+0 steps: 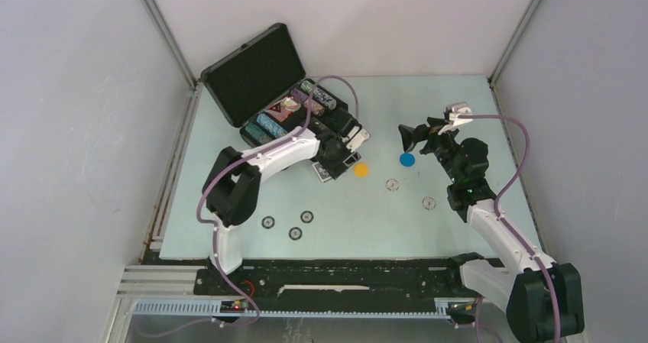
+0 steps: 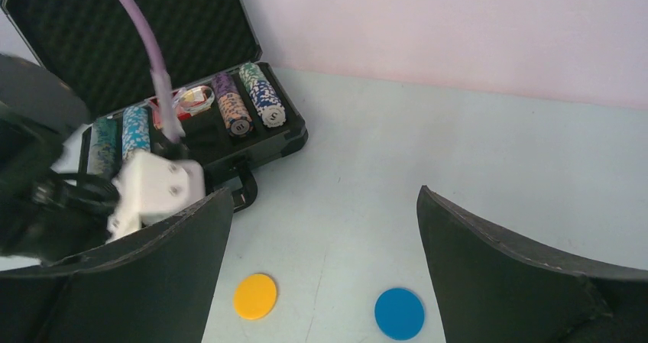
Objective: Pack up texas hold em set
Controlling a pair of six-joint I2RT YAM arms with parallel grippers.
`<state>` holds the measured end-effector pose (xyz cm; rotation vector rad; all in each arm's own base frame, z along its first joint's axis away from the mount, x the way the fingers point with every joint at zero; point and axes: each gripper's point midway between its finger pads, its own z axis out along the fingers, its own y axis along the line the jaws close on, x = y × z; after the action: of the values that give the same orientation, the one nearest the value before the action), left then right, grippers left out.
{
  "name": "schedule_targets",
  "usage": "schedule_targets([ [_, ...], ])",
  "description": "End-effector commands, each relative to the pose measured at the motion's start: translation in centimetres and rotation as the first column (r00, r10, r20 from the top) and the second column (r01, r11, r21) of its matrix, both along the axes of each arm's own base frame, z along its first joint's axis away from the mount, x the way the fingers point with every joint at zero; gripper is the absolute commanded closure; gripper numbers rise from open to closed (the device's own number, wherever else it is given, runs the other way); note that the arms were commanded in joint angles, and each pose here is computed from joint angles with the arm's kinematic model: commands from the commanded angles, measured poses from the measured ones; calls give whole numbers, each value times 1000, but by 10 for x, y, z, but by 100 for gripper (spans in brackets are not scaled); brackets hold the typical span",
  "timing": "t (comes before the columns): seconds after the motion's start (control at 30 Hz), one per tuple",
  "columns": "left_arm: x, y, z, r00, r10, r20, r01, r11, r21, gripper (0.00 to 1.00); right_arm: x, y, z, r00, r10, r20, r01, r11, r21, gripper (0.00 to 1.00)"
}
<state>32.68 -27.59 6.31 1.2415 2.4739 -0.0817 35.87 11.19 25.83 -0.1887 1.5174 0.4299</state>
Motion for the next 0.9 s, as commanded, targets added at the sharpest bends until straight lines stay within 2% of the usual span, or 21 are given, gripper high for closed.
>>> schedule_targets([
  [0.0, 44, 6, 94, 958, 117, 263, -86, 988, -127, 51, 1, -1, 14, 999, -8, 53, 8, 1000, 0, 0],
  [0.13, 83, 28, 127, 892, 243, 381, -186, 966, -182, 49, 2, -2, 12, 999, -10, 49, 10, 1000, 3, 0],
  [0.2, 101, 32, 142, 878, 272, 394, -197, 955, -220, 49, 3, -1, 11, 999, -7, 46, 7, 1000, 6, 0],
  [0.37, 134, 46, 150, 868, 278, 412, -202, 955, -219, 48, 5, 1, 10, 999, 5, 43, -5, 1000, 11, 0],
  [0.53, 164, 47, 141, 860, 308, 406, -208, 940, -270, 48, 6, 1, 7, 999, 4, 40, -4, 1000, 5, 0],
  [0.87, 191, 49, 95, 904, 291, 312, -215, 943, -254, 48, 10, 2, 3, 999, 8, 33, -9, 1000, 7, 0],
])
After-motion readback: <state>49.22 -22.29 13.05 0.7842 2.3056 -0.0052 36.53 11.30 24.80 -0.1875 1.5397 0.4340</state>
